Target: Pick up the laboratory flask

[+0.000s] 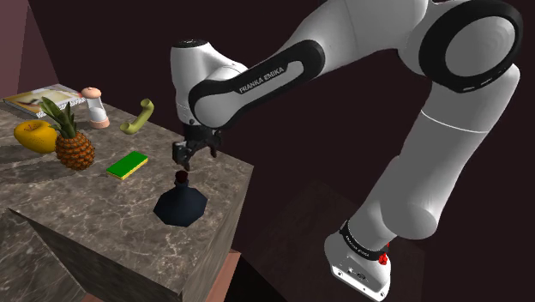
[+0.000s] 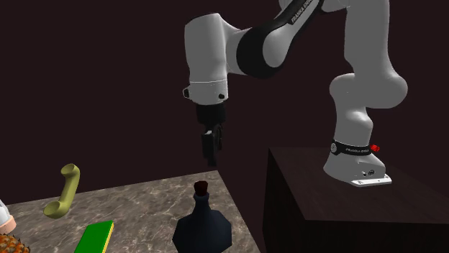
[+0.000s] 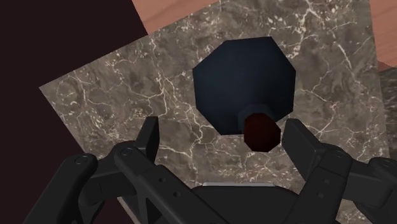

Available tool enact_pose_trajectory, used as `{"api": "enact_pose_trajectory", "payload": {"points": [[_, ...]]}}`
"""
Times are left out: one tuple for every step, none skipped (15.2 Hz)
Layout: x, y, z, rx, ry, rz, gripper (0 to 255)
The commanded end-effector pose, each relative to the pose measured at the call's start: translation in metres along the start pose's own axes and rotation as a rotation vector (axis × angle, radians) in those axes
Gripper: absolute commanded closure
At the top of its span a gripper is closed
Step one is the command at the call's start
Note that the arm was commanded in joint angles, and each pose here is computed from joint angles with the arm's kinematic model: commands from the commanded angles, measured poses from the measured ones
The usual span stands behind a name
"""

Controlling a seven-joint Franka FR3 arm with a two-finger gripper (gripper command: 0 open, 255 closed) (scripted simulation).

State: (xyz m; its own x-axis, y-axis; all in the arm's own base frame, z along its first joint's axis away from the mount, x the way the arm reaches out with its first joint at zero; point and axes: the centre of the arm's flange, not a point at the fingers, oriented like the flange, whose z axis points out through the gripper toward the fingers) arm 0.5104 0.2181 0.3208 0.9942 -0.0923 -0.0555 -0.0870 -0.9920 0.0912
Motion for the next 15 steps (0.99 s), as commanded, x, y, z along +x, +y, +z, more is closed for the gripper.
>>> {"api": "enact_pose_trajectory", "payload": {"points": [[0.014,-0.017,0.015,0.000,0.004,-0.001,0],[0.021,-0.026,0.022,0.000,0.006,-0.002,0],[0.028,-0.034,0.029,0.000,0.009,-0.003,0],[0.035,-0.042,0.036,0.000,0.011,-0.004,0],[0.039,-0.048,0.041,0.000,0.012,-0.004,0],[0.040,-0.049,0.046,0.000,0.012,-0.004,0],[0.040,-0.049,0.052,0.000,0.012,-0.004,0],[0.040,-0.049,0.057,0.000,0.012,-0.004,0],[0.041,-0.050,0.062,0.000,0.012,-0.004,0],[0.041,-0.050,0.067,0.000,0.012,-0.004,0],[0.041,-0.051,0.073,0.000,0.012,-0.004,0],[0.041,-0.051,0.078,0.000,0.012,-0.004,0],[0.042,-0.052,0.081,0.000,0.012,-0.005,0],[0.042,-0.052,0.081,0.000,0.012,-0.005,0],[0.042,-0.051,0.081,0.000,0.012,-0.005,255]]}}
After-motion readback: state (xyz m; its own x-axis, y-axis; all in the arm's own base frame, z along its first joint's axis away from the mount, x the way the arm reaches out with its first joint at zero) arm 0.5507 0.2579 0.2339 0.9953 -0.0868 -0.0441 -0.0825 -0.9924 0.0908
